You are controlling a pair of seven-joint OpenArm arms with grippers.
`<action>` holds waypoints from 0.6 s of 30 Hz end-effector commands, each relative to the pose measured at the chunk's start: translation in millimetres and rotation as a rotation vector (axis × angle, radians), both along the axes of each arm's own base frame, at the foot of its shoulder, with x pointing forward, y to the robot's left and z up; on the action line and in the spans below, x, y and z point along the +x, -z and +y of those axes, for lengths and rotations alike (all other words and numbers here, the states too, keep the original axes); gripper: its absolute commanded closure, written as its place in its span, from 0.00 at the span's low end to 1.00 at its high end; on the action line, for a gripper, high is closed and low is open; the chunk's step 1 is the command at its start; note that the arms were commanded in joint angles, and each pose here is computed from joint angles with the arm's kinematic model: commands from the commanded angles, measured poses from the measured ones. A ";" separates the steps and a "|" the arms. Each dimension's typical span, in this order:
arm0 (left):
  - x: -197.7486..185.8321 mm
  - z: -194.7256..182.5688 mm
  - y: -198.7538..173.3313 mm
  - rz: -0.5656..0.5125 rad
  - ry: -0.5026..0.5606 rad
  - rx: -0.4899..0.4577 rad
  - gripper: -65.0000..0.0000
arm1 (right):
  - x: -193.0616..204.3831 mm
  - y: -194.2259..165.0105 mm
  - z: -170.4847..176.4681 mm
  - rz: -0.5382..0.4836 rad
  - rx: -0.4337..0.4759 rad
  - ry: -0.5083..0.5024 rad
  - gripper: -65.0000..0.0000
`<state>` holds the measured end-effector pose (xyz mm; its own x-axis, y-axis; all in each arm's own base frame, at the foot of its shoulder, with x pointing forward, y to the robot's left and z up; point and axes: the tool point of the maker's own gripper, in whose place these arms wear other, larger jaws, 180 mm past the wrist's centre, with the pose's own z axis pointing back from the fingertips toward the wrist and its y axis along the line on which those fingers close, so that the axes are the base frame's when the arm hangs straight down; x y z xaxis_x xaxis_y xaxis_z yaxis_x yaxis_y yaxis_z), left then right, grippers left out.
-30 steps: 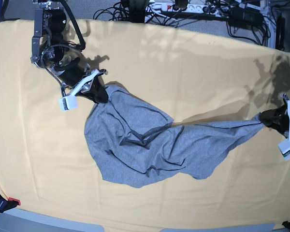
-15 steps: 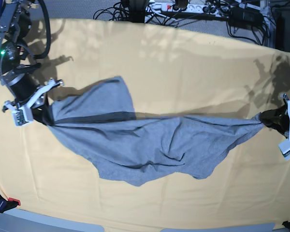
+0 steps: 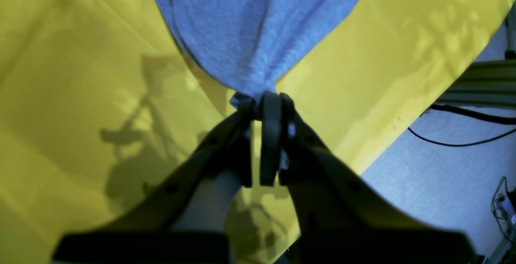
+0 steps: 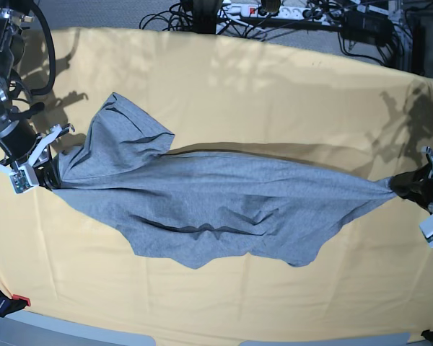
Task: Layout the t-shirt on the table in an organized manner, then fold the t-shirt properly
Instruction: 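Pull the shirt taut between both grippers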
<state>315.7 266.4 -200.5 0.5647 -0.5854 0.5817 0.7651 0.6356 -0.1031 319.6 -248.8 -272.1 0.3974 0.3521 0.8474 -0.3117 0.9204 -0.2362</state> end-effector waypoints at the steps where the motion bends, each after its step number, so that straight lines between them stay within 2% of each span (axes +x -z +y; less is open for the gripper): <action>1: 4.9 3.0 -17.6 -0.049 -0.001 -0.003 1.00 | 10.8 -12.6 -7.7 -0.046 0.010 0.013 0.90; 4: 4.9 3.1 -17.7 -0.049 -0.001 -0.003 1.00 | 15.7 1.6 -20.5 0.010 0.024 0.054 0.50; 5: 4.8 3.1 -17.5 -0.048 -0.001 -0.003 1.00 | 15.7 1.9 -23.1 0.025 0.021 0.063 0.40; 6: 4.8 3.3 -17.5 -0.048 -0.002 -0.003 1.00 | 15.1 -0.6 -22.8 0.037 0.040 0.066 0.34; 12: 6.1 8.1 -15.5 -0.039 -0.022 -0.008 1.00 | -7.6 -35.3 -14.2 0.066 0.334 -0.007 0.33; 15: 6.4 10.1 -14.5 -0.034 -0.030 -0.011 1.00 | -29.5 -42.3 -6.3 0.086 0.430 -0.093 0.33; 18: 6.9 12.2 -13.7 -0.031 -0.039 -0.013 1.00 | -53.8 -32.2 9.4 0.153 0.493 -0.175 0.33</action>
